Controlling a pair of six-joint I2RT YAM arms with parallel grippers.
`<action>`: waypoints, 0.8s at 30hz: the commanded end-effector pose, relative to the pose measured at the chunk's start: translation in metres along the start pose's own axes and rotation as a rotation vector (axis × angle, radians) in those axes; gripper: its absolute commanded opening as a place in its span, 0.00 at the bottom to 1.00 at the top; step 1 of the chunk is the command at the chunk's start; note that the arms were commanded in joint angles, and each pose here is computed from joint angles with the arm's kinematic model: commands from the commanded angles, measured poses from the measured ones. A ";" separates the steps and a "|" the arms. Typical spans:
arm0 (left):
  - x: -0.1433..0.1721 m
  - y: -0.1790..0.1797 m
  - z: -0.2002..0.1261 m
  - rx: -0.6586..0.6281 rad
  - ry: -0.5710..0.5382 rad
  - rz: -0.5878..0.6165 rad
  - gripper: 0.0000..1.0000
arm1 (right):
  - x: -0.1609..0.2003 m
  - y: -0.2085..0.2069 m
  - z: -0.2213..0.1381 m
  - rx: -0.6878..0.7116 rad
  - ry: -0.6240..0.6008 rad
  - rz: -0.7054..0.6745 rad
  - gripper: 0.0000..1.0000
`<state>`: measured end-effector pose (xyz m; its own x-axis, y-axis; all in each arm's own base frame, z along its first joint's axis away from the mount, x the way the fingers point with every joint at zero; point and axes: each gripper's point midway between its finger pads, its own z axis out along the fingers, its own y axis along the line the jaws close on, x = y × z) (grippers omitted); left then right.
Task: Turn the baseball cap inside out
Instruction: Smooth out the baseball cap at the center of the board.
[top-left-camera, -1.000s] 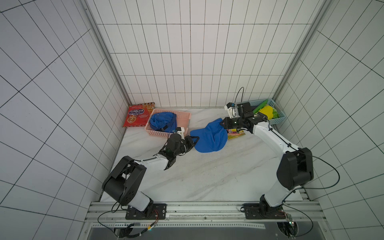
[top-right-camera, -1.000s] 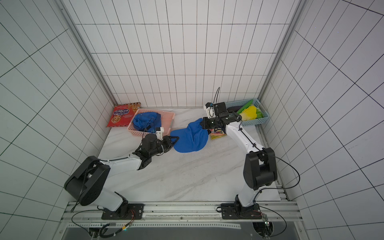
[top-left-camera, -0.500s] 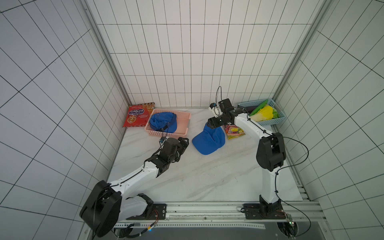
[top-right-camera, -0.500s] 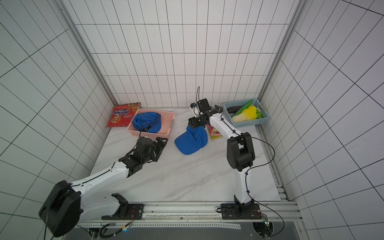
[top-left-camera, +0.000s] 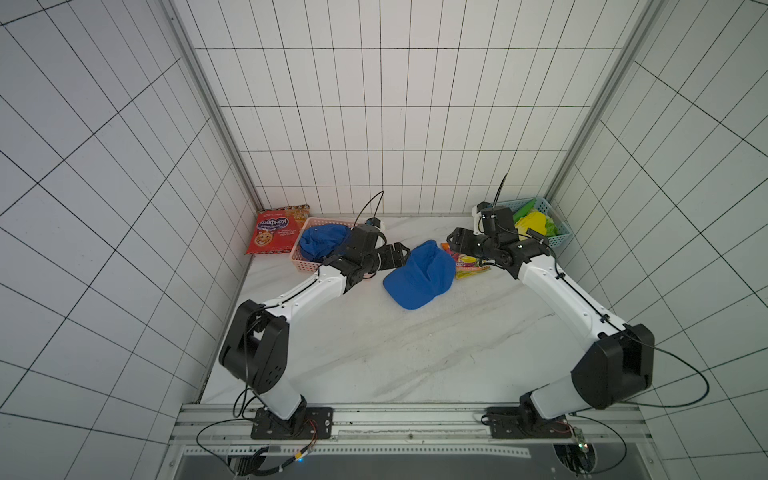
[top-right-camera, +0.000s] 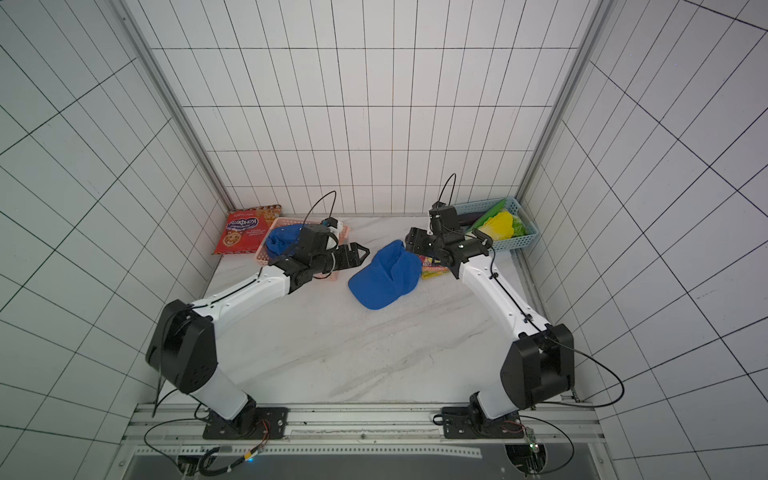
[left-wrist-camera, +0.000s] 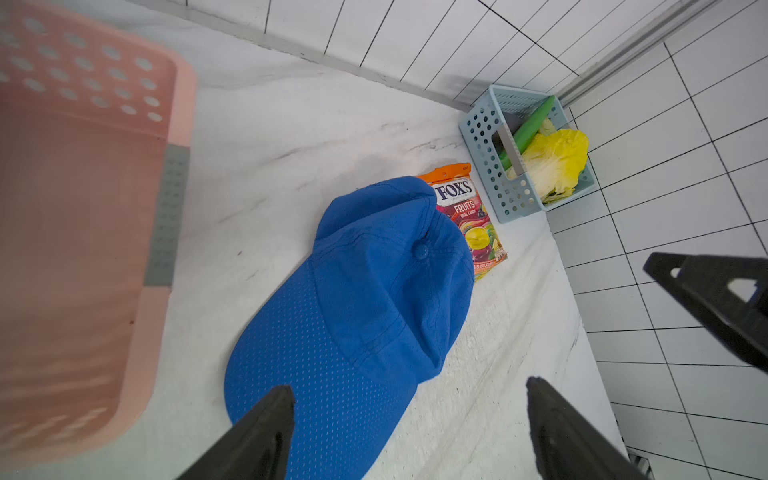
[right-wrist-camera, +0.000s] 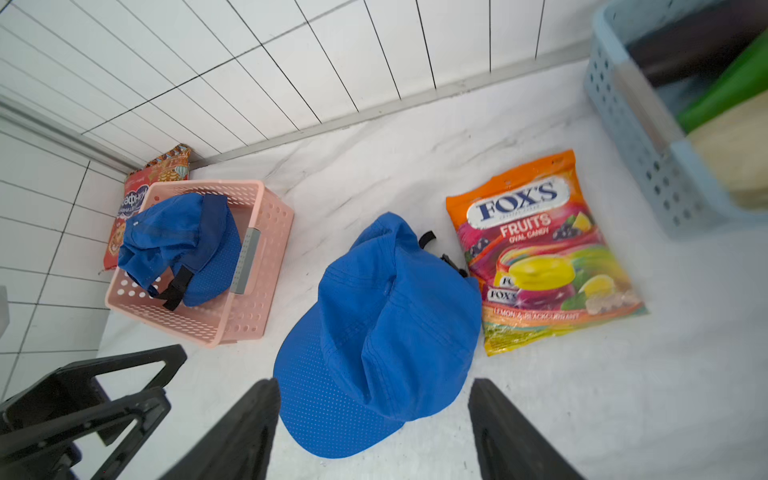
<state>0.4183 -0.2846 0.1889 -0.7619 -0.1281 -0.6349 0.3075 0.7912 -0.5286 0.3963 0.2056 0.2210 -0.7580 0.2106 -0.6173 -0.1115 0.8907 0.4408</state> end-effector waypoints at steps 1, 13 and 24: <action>-0.001 -0.007 0.027 0.023 0.081 0.239 0.82 | 0.019 -0.005 0.031 -0.025 0.064 0.195 0.72; -0.003 0.019 0.123 -0.051 0.202 0.607 0.75 | 0.042 -0.021 0.102 -0.010 0.205 0.351 0.62; -0.006 0.022 0.153 -0.031 0.186 0.626 0.41 | 0.048 -0.024 0.128 0.000 0.247 0.344 0.43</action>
<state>0.5121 -0.3528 0.0916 -0.5533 0.4659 -0.6905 0.6986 0.7110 -0.0801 0.4360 0.2440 0.0980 -0.8809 0.3962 -0.2590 0.1818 0.7883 0.5878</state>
